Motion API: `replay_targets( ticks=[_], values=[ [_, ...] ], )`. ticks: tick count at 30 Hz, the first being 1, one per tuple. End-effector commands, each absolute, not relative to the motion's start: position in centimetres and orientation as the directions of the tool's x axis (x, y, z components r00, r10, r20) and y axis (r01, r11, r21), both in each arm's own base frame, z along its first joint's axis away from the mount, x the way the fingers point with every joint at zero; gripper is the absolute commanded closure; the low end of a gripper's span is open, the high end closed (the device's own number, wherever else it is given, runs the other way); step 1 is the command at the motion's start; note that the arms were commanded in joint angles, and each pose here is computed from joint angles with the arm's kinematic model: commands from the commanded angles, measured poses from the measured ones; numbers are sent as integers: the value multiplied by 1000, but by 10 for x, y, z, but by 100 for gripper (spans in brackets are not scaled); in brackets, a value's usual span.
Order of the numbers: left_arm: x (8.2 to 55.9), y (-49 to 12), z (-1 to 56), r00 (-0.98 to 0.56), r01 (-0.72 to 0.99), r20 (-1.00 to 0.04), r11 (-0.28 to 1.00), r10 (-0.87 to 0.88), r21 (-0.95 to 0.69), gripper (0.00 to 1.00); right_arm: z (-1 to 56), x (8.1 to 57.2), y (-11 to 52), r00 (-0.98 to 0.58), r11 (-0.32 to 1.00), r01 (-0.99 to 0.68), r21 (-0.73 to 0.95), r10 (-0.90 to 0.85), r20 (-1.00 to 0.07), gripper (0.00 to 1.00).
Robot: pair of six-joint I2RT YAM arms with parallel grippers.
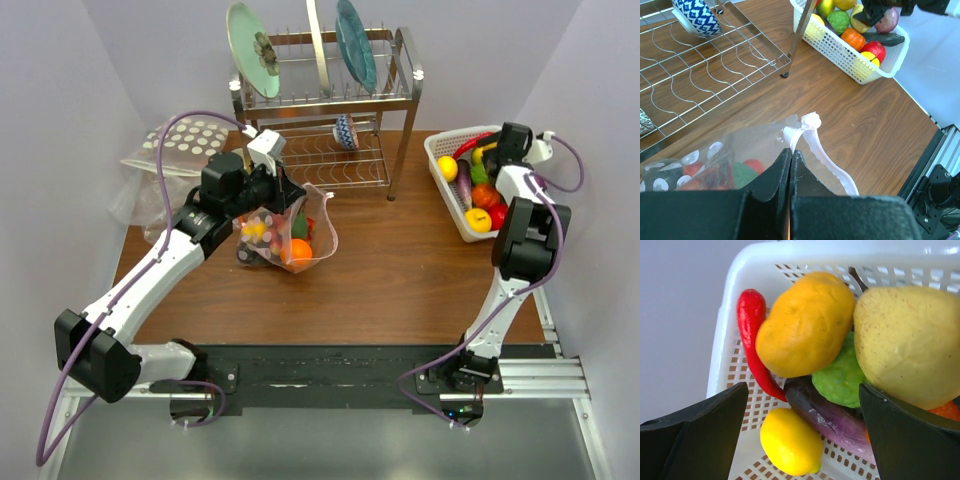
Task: Place the food in the zip-top bag and seal the zipper
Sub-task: Pick up the fake fruit from the bin.
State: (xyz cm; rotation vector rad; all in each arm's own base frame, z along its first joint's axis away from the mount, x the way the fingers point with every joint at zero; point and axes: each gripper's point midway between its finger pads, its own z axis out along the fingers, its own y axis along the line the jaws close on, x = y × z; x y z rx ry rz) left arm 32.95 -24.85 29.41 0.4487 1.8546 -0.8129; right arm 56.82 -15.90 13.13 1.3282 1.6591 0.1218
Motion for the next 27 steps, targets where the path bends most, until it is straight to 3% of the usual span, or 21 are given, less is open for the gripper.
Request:
replay_targets(
  ticks=[1,5,12,27],
  values=[
    [332,-251,312,-360,653,-928,686,-90,-320,100,213,568,-169,36,560,697,449,597,-801,2],
    [332,-251,312,-360,652,-928,687,-91,-320,100,217,567,-167,-29,575,768,282,472,-881,1],
    [333,-251,311,-361,652,-928,688,-90,-320,100,193,590,-176,-157,620,771,145,405,-901,1],
    [334,-251,309,-367,648,-927,692,-83,-318,100,153,604,-185,-272,653,755,61,397,-877,5]
  ],
)
